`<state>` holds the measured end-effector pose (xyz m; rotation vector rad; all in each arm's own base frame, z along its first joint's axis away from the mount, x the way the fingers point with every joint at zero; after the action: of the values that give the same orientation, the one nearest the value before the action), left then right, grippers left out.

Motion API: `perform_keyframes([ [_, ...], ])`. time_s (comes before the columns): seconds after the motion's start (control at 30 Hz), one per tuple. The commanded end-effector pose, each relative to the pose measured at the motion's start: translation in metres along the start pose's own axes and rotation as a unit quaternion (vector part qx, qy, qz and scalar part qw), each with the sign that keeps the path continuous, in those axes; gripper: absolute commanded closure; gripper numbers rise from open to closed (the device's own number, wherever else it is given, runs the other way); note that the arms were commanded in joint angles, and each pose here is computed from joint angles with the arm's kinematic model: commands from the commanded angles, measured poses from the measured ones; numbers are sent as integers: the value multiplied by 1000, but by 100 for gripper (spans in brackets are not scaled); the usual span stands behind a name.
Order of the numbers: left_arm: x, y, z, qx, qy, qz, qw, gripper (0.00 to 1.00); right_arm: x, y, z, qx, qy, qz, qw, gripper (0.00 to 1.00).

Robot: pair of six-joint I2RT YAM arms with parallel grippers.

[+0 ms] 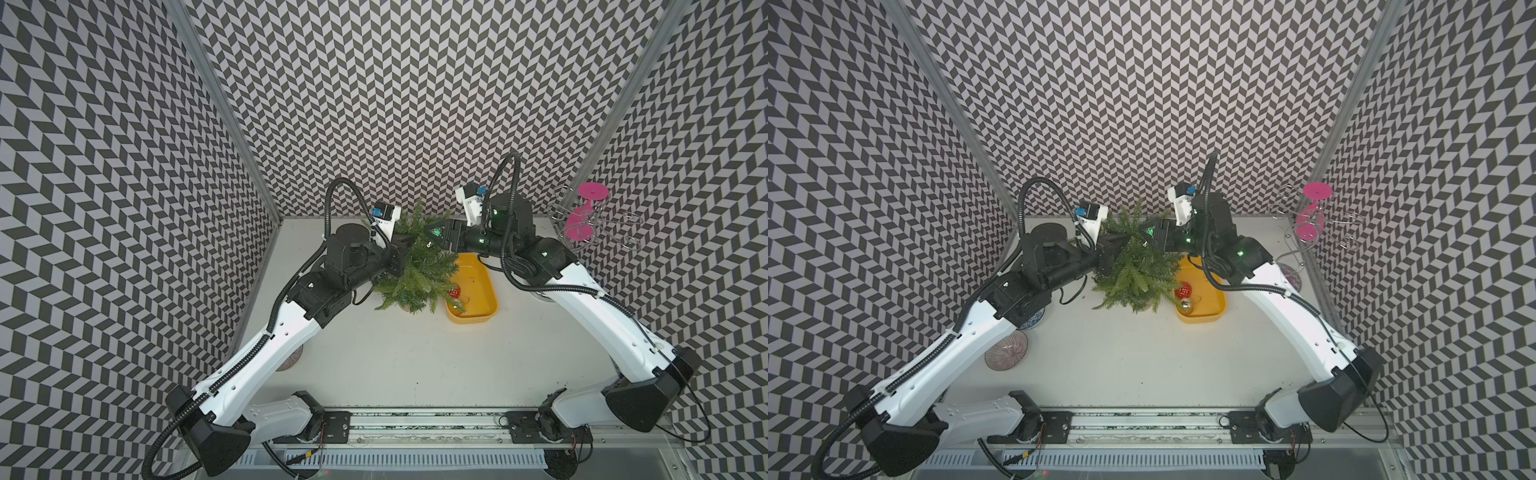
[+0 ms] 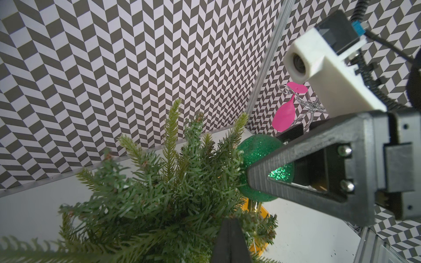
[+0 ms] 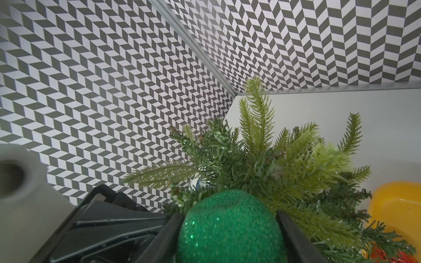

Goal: Decorate the small christmas tree with ornaments
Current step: Hang an ornament on the christmas tree.

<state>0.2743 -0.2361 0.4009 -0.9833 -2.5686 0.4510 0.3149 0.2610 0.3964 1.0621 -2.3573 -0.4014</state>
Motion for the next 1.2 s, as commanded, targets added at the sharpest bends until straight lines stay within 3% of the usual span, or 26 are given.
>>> perform_keyframes([
  [0.0,4,-2,-4,5,-9,7,1000,100,14,12,-14,8,-42,-15,999,45],
  [0.03,4,-2,-4,5,-10,8,1000,100,14,12,-14,7,-43,-16,999,45],
  [0.17,8,-2,-6,7,-14,7,1000,84,15,12,-11,3,-44,-19,999,45],
  [0.43,14,-8,-14,7,-26,16,1000,67,16,14,-7,-5,-47,-32,998,45],
  [0.8,9,-19,-20,-2,-28,30,999,57,16,14,-4,-12,-46,-42,998,45],
  [0.97,3,-22,-21,-6,-26,33,999,58,16,14,-3,-13,-46,-43,998,45],
  [1.17,-3,-21,-18,-9,-22,29,999,75,17,15,-3,-13,-48,-44,998,45],
])
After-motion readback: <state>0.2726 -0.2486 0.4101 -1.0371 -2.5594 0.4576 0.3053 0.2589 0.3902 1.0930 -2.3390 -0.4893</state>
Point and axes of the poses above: each gripper's point midway between its finger pads, its own x axis back along the fingers, its own y axis along the line the jaws close on, z = x × y, the point moved 4 cm from there along x, back along the fingers, and after that the axes turned 10 degrees about x, right-handed, at the moved point
